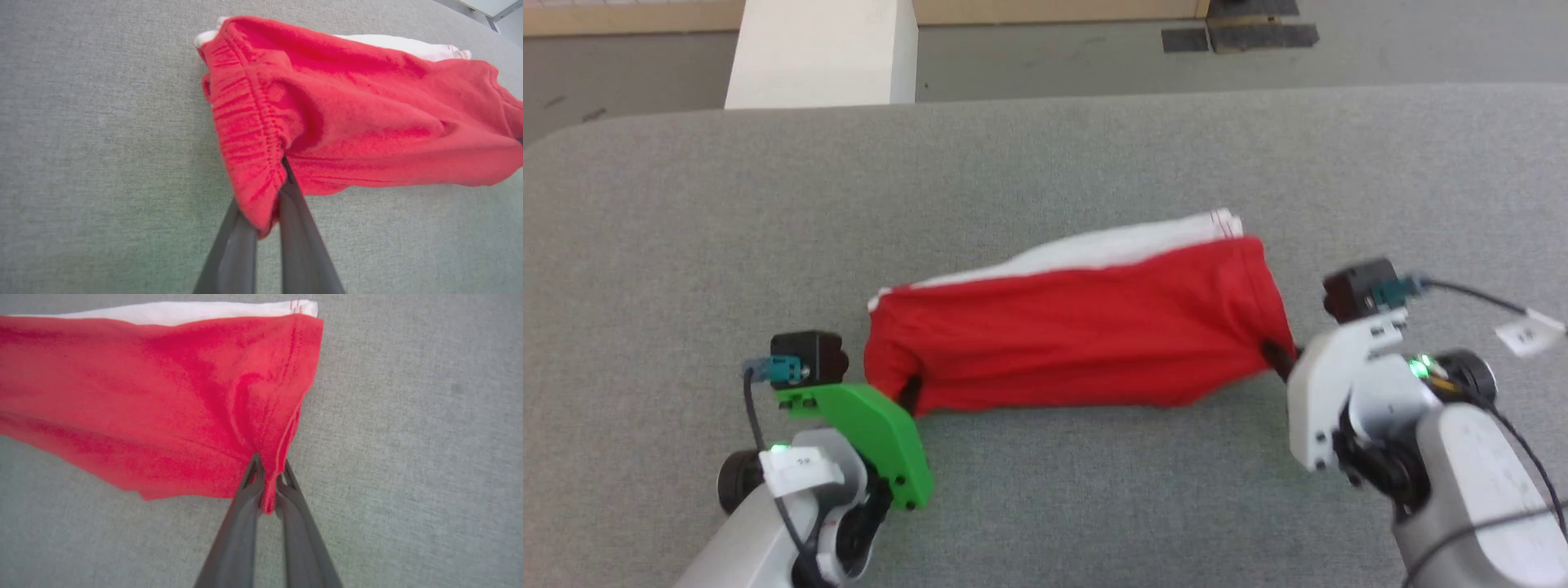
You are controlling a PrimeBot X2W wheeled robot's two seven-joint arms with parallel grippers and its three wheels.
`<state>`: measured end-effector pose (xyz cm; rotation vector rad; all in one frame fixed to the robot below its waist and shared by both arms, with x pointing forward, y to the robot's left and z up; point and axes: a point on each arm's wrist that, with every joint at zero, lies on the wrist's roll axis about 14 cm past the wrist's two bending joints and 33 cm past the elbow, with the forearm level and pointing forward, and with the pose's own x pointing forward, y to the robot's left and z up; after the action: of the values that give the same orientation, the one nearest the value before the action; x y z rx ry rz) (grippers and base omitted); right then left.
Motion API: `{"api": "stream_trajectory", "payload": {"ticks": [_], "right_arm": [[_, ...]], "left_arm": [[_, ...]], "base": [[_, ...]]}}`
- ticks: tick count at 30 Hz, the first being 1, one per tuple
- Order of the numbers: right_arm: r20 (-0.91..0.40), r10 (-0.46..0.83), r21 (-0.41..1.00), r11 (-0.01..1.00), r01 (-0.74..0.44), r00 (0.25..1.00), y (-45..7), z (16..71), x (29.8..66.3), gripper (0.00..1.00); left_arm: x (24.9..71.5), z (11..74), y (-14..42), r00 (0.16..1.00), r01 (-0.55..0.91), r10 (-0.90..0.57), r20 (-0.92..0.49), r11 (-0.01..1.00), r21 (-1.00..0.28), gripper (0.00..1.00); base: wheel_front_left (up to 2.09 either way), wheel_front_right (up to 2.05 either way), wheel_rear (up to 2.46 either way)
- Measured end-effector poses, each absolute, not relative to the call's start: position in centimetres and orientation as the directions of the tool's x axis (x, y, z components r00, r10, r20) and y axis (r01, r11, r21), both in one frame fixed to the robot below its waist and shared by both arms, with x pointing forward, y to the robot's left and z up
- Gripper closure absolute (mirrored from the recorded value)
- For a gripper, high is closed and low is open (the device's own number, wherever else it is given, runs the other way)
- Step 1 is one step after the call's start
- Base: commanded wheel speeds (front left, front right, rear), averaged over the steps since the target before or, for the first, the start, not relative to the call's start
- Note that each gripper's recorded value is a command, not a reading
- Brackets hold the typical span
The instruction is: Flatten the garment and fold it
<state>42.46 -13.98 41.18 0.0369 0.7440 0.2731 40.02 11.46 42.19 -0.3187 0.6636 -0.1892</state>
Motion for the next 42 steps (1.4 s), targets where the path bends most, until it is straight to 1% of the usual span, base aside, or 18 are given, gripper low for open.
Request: {"api": "stream_trajectory", "payload": {"ticks": [2,5,8,11,13,14,15,16,21,23,26,29,31,35,38,40,42], "right_arm": [[-0.668,0.257,0.136,0.965,-0.225,0.698,-14.4,41.3,41.1,1.0],[-0.697,0.254,0.156,0.967,-0.203,0.671,-14.9,40.8,38.2,1.0],[-0.73,0.265,0.191,0.964,-0.184,0.629,-14.7,40.1,35.2,1.0],[-0.77,0.29,0.245,0.957,-0.156,0.569,-14.0,39.0,32.1,1.0],[-0.779,0.29,0.261,0.956,-0.133,0.556,-14.0,38.7,31.1,1.0],[-0.779,0.287,0.267,0.956,-0.119,0.558,-14.1,38.6,30.9,1.0],[-0.776,0.286,0.271,0.956,-0.112,0.562,-14.1,38.7,30.9,0.76],[-0.767,0.286,0.278,0.955,-0.104,0.574,-14.2,39.0,31.0,0.0],[-0.701,0.284,0.334,0.941,-0.051,0.654,-15.4,41.4,31.9,0.0],[-0.674,0.273,0.354,0.935,-0.025,0.686,-16.3,42.6,32.2,0.0],[-0.637,0.228,0.353,0.936,0.016,0.737,-18.4,44.3,32.8,0.0],[-0.633,0.209,0.341,0.94,0.025,0.745,-19.2,44.9,33.4,0.0],[-0.639,0.221,0.337,0.942,0.009,0.737,-18.9,45.0,34.3,0.0],[-0.672,0.277,0.338,0.94,-0.048,0.687,-17.5,43.8,35.5,0.0],[-0.71,0.301,0.331,0.941,-0.075,0.637,-16.9,42.4,35.9,0.0],[-0.732,0.312,0.328,0.941,-0.088,0.606,-16.5,41.5,36.1,0.0],[-0.754,0.323,0.318,0.941,-0.113,0.572,-15.9,40.6,36.1,0.0]], "left_arm": [[39.1,42.1,11.7,0.757,0.068,-0.277,-0.592,0.934,-0.35,1.0],[37.3,41.4,12.2,0.712,0.056,-0.28,-0.644,0.937,-0.346,1.0],[35.3,40.5,12.5,0.659,0.043,-0.286,-0.696,0.938,-0.345,1.0],[33.4,39.5,12.6,0.601,0.015,-0.295,-0.743,0.933,-0.358,1.0],[33.0,39.3,12.7,0.59,0.004,-0.297,-0.751,0.931,-0.365,1.0],[32.9,39.3,12.7,0.589,0.0,-0.3,-0.75,0.928,-0.371,0.63],[32.8,39.5,12.6,0.59,-0.006,-0.306,-0.748,0.924,-0.382,0.16],[32.9,39.7,12.5,0.594,-0.016,-0.314,-0.741,0.916,-0.4,0.0],[33.1,41.7,12.6,0.636,-0.04,-0.343,-0.691,0.88,-0.474,0.0],[33.1,42.5,13.3,0.663,-0.056,-0.333,-0.671,0.871,-0.488,0.0],[34.4,44.7,15.9,0.763,-0.106,-0.246,-0.598,0.865,-0.491,0.0],[36.0,46.8,18.7,0.854,-0.141,-0.131,-0.504,0.873,-0.466,0.0],[36.9,48.2,20.3,0.906,-0.139,-0.061,-0.42,0.893,-0.428,0.0],[38.0,49.4,21.3,0.964,-0.09,-0.005,-0.268,0.935,-0.342,0.0],[38.8,50.8,21.7,0.993,-0.042,0.011,-0.119,0.966,-0.257,0.0],[39.2,51.4,22.0,0.999,-0.037,0.027,-0.047,0.973,-0.229,0.0],[39.4,51.3,22.2,0.999,-0.041,0.039,-0.016,0.976,-0.214,0.0]], "base": [[0.0,0.0,0.0],[0.0,0.0,0.0],[0.0,0.0,0.0],[0.0,0.0,0.0],[0.0,0.0,0.0],[0.0,0.0,0.0],[0.0,0.0,0.0],[0.0,0.0,0.0],[0.0,0.0,0.0],[0.0,0.0,0.0],[0.0,0.0,0.0],[0.0,0.0,0.0],[0.0,0.0,0.0],[0.0,0.0,0.0],[0.0,0.0,0.0],[0.0,0.0,0.0],[0.0,0.0,0.0]]}}
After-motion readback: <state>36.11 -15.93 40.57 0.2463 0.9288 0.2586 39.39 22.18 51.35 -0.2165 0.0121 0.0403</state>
